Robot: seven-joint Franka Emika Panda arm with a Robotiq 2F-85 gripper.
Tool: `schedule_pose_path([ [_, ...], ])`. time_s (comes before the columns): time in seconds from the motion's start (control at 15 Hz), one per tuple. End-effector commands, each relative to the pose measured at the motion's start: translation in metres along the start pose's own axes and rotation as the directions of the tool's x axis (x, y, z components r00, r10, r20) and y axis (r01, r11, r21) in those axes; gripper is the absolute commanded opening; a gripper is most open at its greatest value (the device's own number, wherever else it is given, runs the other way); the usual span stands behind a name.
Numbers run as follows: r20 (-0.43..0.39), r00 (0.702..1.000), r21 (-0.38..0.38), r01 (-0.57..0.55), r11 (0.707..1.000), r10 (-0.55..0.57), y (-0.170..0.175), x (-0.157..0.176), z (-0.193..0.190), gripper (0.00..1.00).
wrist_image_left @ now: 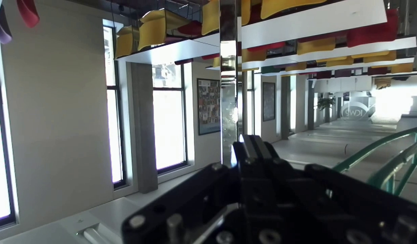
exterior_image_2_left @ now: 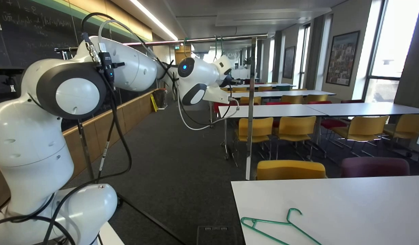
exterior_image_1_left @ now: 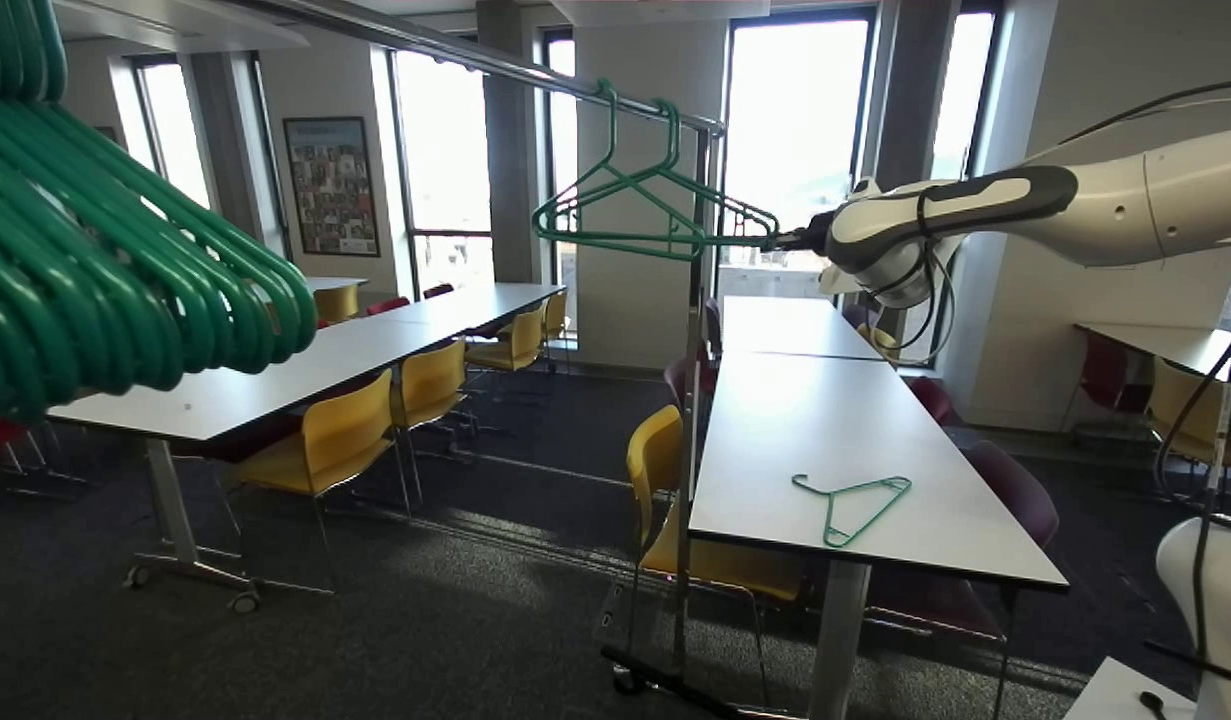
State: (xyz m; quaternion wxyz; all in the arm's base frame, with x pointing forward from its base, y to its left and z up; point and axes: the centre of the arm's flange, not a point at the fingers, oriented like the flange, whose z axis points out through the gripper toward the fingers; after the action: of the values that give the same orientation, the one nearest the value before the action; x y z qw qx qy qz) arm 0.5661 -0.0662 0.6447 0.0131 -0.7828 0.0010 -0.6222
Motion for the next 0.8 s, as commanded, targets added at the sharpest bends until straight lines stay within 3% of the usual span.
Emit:
schedule_pose_path([
  [0.0,-0.020,1.000,0.033,-0.015,0.999,0.016,0.008,0.003,0.004,0.00],
  [0.33,-0.058,0.998,0.058,-0.011,0.998,0.014,0.006,0.009,-0.011,0.00],
  [0.53,-0.065,0.996,0.103,0.069,0.992,-0.062,-0.009,0.007,-0.020,0.02],
  [0.6,-0.064,0.994,0.116,0.091,0.989,-0.084,-0.015,0.005,-0.022,0.27],
  [0.73,-0.055,0.990,0.144,0.137,0.980,-0.131,-0.028,-0.001,-0.023,0.31],
])
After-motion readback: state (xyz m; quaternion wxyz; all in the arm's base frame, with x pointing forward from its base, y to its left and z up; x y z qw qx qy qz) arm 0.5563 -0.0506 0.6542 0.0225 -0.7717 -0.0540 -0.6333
